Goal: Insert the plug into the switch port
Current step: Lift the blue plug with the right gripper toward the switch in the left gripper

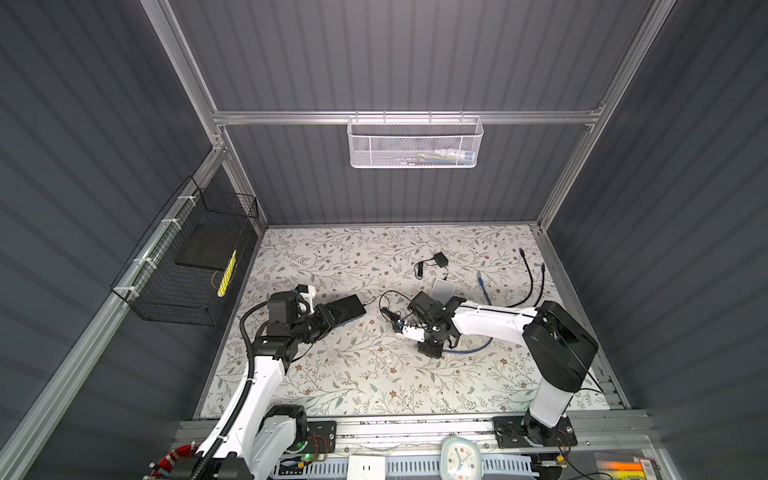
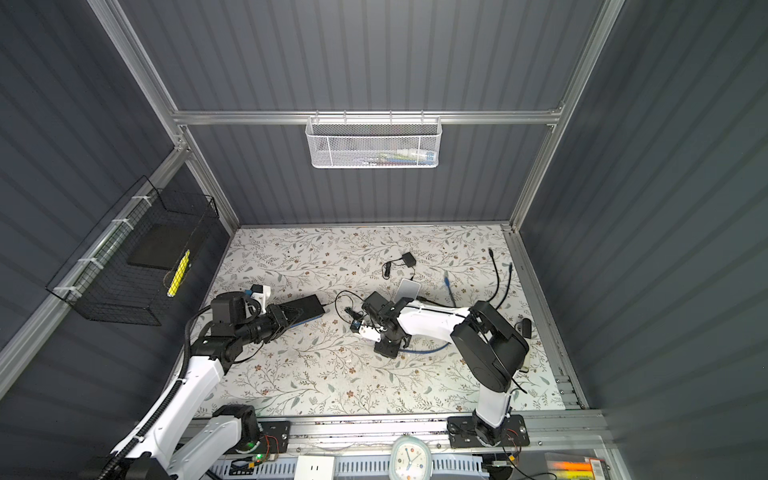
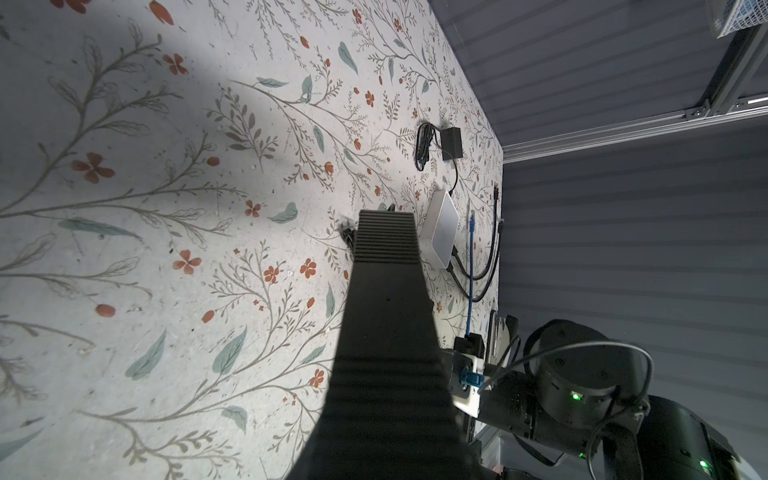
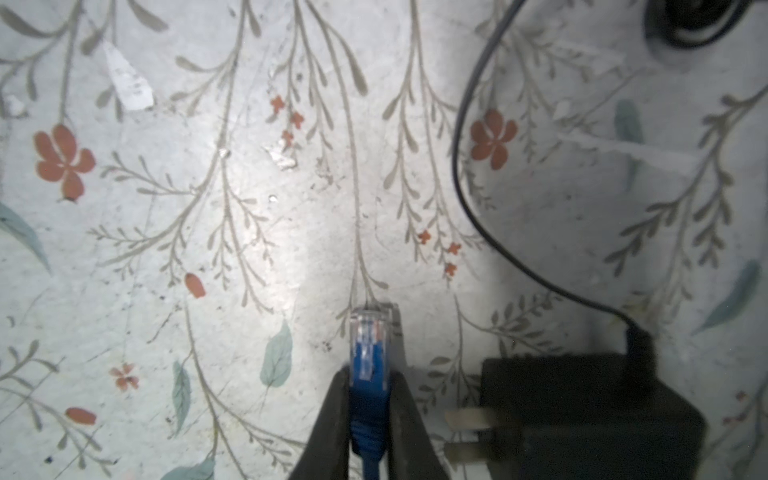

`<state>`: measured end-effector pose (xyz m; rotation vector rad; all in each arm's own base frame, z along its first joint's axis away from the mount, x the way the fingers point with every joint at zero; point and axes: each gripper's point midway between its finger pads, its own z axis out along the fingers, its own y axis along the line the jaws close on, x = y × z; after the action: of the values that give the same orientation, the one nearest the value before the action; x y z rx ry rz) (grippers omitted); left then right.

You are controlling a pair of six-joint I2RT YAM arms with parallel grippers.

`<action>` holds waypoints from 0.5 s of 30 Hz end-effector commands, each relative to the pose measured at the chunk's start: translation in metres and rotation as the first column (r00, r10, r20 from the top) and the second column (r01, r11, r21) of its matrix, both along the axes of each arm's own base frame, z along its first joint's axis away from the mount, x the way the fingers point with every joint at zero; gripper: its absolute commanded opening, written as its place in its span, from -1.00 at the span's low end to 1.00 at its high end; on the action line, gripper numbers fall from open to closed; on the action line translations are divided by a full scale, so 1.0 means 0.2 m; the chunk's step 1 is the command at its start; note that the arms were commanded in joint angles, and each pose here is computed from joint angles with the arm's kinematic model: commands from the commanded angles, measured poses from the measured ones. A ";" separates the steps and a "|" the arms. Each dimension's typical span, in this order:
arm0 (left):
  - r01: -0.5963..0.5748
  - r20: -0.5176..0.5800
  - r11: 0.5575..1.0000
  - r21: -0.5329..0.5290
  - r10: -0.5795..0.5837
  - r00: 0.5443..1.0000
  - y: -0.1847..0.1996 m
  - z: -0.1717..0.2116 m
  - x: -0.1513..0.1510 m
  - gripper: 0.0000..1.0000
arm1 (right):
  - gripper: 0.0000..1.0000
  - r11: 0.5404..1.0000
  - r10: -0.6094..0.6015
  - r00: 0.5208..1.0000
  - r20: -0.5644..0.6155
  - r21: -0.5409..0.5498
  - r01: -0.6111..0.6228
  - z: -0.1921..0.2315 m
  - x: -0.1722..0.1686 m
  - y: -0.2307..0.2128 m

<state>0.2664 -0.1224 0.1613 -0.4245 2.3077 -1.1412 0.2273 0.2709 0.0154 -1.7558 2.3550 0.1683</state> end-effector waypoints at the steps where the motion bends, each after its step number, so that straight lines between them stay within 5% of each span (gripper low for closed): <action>1: 0.016 0.109 1.000 -0.010 -0.015 0.994 -0.01 0.13 0.03 -1.00 | -0.77 0.999 -0.014 1.000 0.022 0.050 0.013 0.05 0.02 0.03; 15: -0.065 0.196 0.995 -0.071 0.078 0.977 0.03 0.25 0.05 -1.00 | -0.91 0.922 -0.111 0.986 0.123 0.383 0.056 0.61 0.17 0.32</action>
<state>0.2696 -0.1206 0.1977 -0.3901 2.1477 -1.1662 0.2549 0.3239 0.1218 -1.5118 2.1211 0.3829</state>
